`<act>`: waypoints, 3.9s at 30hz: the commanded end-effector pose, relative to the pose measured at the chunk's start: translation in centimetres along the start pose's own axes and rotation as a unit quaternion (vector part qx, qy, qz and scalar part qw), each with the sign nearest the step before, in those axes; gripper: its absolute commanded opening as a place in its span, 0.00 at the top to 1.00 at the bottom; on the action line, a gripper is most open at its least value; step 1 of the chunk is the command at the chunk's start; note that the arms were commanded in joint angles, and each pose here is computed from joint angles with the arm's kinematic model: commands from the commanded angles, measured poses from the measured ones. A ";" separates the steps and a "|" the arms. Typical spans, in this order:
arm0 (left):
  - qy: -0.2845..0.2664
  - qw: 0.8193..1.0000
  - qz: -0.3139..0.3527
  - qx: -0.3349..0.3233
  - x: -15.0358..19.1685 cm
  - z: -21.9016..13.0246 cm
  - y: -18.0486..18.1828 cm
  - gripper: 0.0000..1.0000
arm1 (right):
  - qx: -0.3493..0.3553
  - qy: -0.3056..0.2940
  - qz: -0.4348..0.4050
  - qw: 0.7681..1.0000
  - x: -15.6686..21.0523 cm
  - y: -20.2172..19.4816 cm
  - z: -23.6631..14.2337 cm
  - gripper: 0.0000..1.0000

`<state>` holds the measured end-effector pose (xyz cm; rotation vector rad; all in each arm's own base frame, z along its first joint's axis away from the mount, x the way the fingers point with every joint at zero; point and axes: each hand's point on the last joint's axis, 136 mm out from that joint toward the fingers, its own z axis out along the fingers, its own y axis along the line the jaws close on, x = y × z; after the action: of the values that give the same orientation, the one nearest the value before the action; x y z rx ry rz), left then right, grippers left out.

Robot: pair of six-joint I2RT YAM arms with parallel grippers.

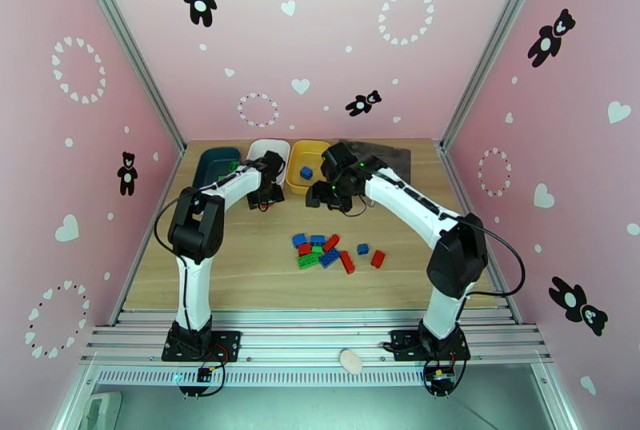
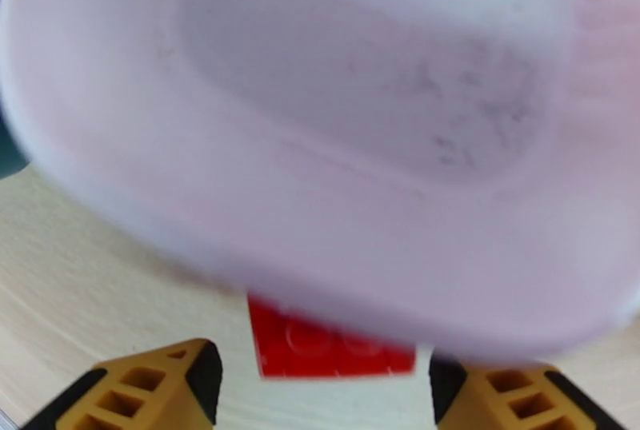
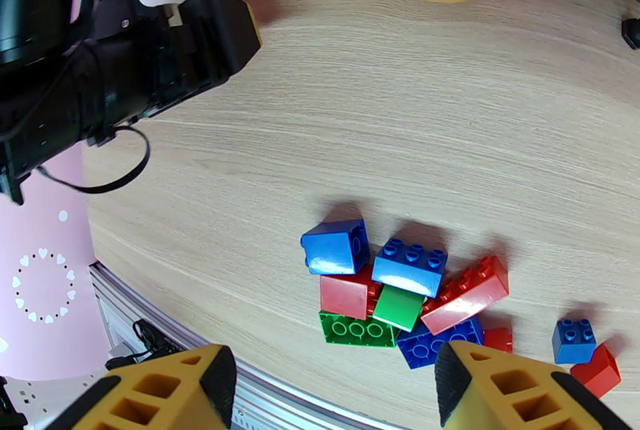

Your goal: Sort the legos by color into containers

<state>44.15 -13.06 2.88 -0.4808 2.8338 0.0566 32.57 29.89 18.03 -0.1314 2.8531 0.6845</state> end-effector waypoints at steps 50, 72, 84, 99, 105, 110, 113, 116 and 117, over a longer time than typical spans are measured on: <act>-0.082 0.992 -0.030 0.090 -6.8 -12.9 -2.6 0.25 | 0.140 0.015 0.152 0.978 11.7 -15.3 -3.2 0.31; -0.006 0.990 -0.005 0.143 11.4 -13.8 -5.4 0.25 | 0.186 0.043 0.209 0.959 12.3 -19.9 1.2 0.35; -0.004 0.988 -0.040 0.149 10.0 -13.9 -2.9 0.25 | 0.214 0.057 0.215 0.951 12.6 -21.3 2.7 0.37; -0.007 0.984 -0.084 0.155 8.6 -14.3 0.6 0.24 | 0.240 0.050 0.216 0.945 12.1 -22.0 2.6 0.68; -0.002 0.980 -0.114 0.163 7.8 -14.2 2.5 0.24 | 0.206 0.002 0.185 0.961 9.5 -19.4 -0.3 0.79; -0.002 0.975 -0.147 0.165 6.9 -14.0 4.6 0.24 | 0.154 -0.013 0.125 0.980 6.2 -14.3 -0.1 0.80; 0.005 0.973 -0.164 0.163 6.7 -13.5 5.7 0.24 | 0.118 -0.017 0.075 0.990 3.9 -10.1 0.9 0.81; 0.013 0.971 -0.177 0.162 7.0 -12.9 6.6 0.24 | 0.066 -0.018 0.033 0.997 1.8 -5.7 2.4 0.81; 0.017 0.970 -0.182 0.161 7.2 -12.6 6.8 0.24 | 0.051 -0.020 0.022 0.998 1.1 -4.4 2.8 0.81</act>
<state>32.74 -9.99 13.18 -0.9063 2.6602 -0.4282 31.81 23.79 12.86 0.0890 2.8674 0.4273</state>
